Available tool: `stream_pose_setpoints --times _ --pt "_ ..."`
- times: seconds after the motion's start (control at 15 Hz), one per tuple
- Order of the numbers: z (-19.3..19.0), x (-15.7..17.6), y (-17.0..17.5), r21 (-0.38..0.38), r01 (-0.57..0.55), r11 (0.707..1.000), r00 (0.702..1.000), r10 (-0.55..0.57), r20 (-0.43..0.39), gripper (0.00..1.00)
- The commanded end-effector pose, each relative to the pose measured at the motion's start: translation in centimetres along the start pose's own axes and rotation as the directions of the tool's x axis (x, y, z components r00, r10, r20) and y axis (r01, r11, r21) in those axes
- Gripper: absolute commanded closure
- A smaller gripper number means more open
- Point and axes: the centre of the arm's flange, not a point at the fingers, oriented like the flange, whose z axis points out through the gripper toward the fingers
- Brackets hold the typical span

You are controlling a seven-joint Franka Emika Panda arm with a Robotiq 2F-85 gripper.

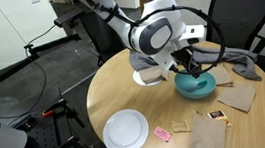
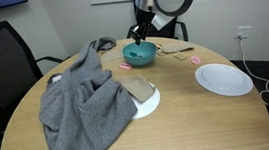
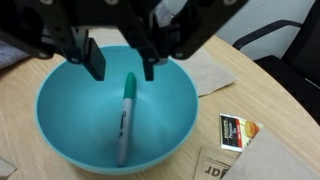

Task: Move the marker from the table and put it into the blue bowl

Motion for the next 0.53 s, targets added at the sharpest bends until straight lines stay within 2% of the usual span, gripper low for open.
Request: stream_pose_setpoints --times 0.0,0.2,0.47 --pt "-0.2 0.7 0.1 -0.007 -0.003 1.0 1.0 0.003 -0.019 0.24" --pt "-2.7 1.1 0.7 -0.003 -0.023 1.0 0.999 0.022 -0.046 0.02" --pt "-6.9 2.2 1.8 0.007 -0.057 0.998 0.994 0.058 -0.09 0.0"
